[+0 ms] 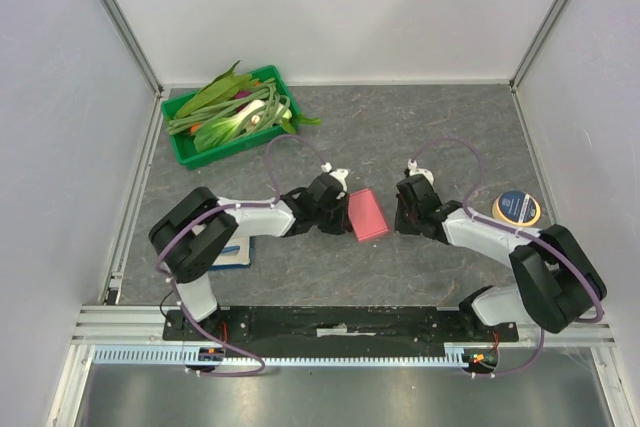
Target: Fold the paper box
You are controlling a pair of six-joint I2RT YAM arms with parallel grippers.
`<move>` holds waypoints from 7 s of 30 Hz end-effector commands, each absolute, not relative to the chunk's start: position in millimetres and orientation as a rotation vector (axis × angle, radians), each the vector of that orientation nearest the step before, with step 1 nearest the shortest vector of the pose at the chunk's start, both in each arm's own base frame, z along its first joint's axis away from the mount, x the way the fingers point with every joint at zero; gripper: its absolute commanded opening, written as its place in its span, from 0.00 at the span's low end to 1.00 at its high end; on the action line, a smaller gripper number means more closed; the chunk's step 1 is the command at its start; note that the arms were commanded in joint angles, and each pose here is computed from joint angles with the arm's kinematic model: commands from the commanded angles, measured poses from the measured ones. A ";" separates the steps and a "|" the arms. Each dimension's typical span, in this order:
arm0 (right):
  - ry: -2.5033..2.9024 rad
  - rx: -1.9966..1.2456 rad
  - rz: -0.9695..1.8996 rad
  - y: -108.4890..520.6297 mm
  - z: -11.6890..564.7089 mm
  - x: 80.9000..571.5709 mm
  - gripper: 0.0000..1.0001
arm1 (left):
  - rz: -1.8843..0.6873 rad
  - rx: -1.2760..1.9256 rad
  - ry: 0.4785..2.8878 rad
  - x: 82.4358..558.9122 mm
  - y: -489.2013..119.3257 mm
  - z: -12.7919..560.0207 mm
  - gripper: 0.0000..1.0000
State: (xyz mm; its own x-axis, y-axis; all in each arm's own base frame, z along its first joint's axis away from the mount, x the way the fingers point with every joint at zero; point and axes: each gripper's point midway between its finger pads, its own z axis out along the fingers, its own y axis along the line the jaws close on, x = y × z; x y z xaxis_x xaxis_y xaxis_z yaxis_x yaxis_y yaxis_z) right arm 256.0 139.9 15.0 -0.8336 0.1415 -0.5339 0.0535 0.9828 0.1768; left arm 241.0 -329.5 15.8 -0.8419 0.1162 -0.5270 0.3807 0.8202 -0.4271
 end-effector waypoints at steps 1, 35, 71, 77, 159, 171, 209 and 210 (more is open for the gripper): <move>2.548 -0.013 0.286 157.9 8.0 259.5 0.00 | -0.581 0.415 2.721 216.3 -316.2 -30.8 0.02; 2.448 -0.277 0.236 198.4 43.1 365.3 0.00 | -0.522 0.106 2.649 277.8 -259.4 2.9 0.09; 2.440 -0.365 0.423 309.0 24.0 292.1 0.00 | -0.518 0.316 2.521 331.6 -315.3 31.6 0.02; 2.481 -0.141 0.297 250.9 47.0 288.7 0.01 | -0.384 0.195 2.474 319.1 -264.5 49.2 0.24; 2.551 -0.034 0.309 233.6 3.1 223.0 0.00 | -0.469 0.386 2.613 219.2 -311.3 3.8 0.04; 2.497 -0.230 0.134 165.1 49.4 228.4 0.69 | -0.551 0.278 2.386 209.0 -237.0 117.8 0.39; 2.460 -0.060 0.004 292.5 74.3 253.2 0.97 | -1.063 0.477 1.997 105.0 -196.9 238.2 0.43; 2.464 -0.059 0.031 288.6 65.2 249.0 0.98 | -1.062 0.477 1.995 105.3 -196.7 238.1 0.43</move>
State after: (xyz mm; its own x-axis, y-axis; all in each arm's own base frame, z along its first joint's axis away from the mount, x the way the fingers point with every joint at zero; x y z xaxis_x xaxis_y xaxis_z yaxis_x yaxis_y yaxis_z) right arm 253.1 314.9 68.5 -0.7801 -0.0812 -0.6204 -0.1134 0.9935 0.0125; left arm 108.3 -195.8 221.3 -0.6486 -0.0495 -0.7595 0.5817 0.6113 -0.5366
